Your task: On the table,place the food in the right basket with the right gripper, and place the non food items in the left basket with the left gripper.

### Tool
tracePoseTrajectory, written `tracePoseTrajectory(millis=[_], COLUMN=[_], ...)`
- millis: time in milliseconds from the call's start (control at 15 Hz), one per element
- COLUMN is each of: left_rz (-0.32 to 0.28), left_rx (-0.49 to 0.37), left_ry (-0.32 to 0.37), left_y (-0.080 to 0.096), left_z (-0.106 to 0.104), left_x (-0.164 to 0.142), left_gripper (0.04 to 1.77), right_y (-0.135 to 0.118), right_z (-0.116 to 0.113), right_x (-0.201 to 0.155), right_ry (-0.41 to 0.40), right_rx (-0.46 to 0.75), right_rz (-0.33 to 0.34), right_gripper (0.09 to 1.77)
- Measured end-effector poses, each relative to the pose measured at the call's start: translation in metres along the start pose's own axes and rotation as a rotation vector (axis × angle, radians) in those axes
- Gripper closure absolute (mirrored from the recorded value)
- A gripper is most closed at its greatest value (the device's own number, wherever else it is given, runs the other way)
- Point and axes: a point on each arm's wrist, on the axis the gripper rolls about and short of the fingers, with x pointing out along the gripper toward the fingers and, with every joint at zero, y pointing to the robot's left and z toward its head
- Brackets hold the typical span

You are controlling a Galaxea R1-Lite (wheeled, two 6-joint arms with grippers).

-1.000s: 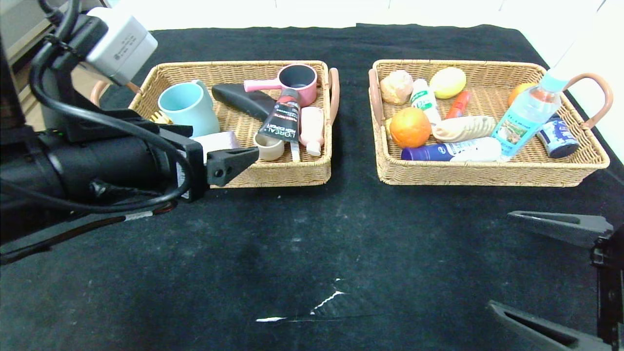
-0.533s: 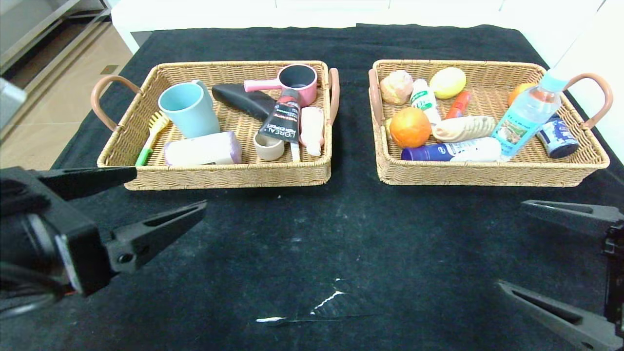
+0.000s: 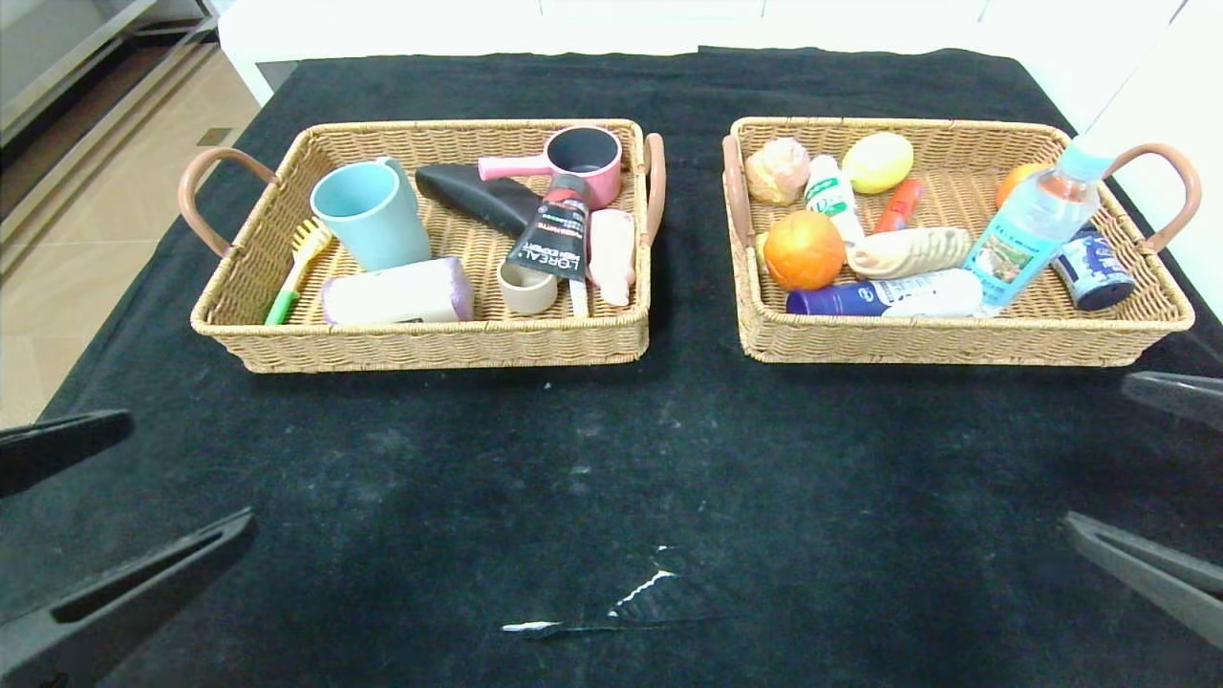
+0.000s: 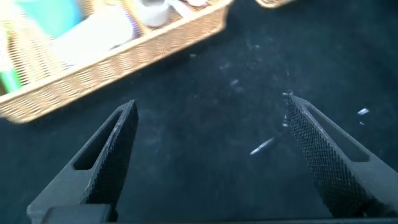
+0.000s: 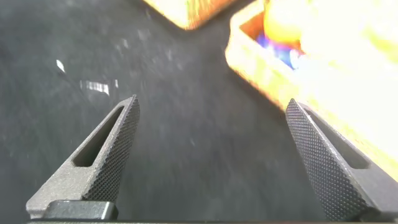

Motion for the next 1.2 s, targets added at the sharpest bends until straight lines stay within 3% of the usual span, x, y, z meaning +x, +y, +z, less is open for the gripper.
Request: tracePoseTrajectory(millis=[133, 333, 733, 933, 1200], left_rz=[0.070, 0.165, 0.361, 0.369, 0.346], left_rx=[-0.001, 0.008, -0.019, -0.030, -0.018], left_ry=[0.016, 0.059, -0.008, 0.002, -0.046], left_y=[0.006, 0.010, 0.008, -0.004, -0.019], left_z=[-0.002, -0.010, -0.014, -0.024, -0.042], left_x=[-0.014, -0.035, -0.068, -0.087, -0.103], left_gripper=[0.10, 0.10, 0.10, 0.09, 0.09], right_y=[0.005, 0.021, 0.057, 0.075, 0.096], right_z=[0.007, 0.017, 0.007, -0.003, -0.018], right_x=[-0.023, -0.063, -0.116, -0.131, -0.144], right_ry=[0.064, 0.078, 0.084, 0.072, 0.022], right_rx=[0.033, 0.035, 0.059, 0.046, 0.012], right_rz=[-0.018, -0.079, -0.244, -0.309, -0.363], right_gripper=[0.15, 0.15, 0.15, 0.15, 0.15])
